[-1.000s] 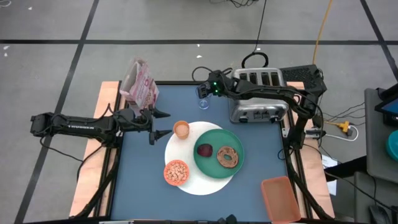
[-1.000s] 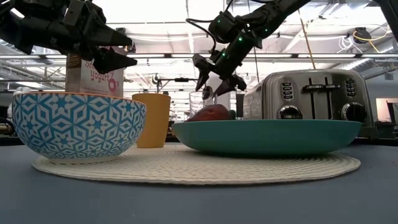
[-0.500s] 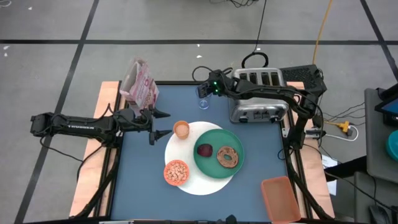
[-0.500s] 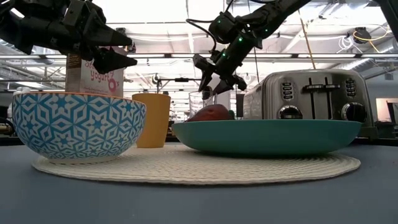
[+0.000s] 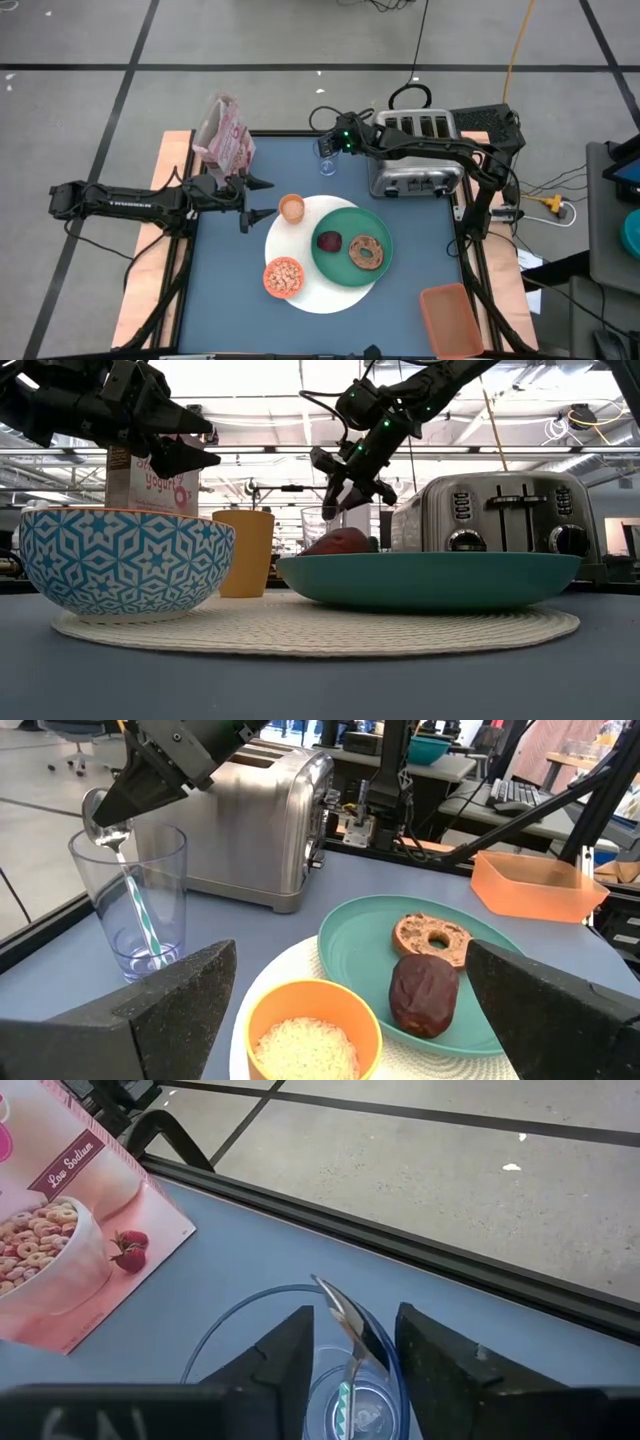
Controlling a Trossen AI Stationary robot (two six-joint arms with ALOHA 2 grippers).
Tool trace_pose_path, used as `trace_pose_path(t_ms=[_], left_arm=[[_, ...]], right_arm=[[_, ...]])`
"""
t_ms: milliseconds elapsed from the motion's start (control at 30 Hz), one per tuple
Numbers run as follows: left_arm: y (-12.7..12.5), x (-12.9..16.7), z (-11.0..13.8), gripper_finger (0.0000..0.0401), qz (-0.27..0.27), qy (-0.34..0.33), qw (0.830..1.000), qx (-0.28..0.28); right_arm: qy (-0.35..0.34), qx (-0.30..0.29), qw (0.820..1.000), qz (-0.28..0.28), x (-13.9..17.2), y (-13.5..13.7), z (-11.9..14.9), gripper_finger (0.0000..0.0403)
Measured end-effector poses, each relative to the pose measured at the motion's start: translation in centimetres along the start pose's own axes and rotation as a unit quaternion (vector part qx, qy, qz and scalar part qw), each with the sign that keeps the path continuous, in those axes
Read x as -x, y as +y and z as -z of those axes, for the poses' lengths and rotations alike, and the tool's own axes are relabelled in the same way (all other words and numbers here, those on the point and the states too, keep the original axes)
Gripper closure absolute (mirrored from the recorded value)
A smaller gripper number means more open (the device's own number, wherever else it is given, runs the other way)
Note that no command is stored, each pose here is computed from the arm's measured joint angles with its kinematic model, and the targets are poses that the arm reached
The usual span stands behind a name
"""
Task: Arrange a breakfast setting
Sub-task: Put the spoon from the transparent cup to the left side of the white table mat
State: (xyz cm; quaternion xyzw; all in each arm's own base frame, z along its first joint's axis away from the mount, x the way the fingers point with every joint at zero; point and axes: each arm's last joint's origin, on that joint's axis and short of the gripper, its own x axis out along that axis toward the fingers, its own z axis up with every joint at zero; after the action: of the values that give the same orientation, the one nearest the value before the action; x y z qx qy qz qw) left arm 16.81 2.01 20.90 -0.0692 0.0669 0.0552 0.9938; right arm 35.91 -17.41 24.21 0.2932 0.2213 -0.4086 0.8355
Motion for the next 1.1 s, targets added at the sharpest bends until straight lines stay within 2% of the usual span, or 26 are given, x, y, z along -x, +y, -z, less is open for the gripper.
trace_pose_path(t_ms=[667,1100], left_arm=[[0.01,0.00,0.00,0.0004,0.000,0.000,1.000,0.003],[0.03,0.00,0.15,0.0004,-0.001,0.008,1.000,0.004]], right_arm=[[0.000,0.003,1.000,0.001,0.00,-0.01,-0.02,0.0361],[-0.007,0.010,1.000,0.001,0.36,0.01,-0.28,0.0386]])
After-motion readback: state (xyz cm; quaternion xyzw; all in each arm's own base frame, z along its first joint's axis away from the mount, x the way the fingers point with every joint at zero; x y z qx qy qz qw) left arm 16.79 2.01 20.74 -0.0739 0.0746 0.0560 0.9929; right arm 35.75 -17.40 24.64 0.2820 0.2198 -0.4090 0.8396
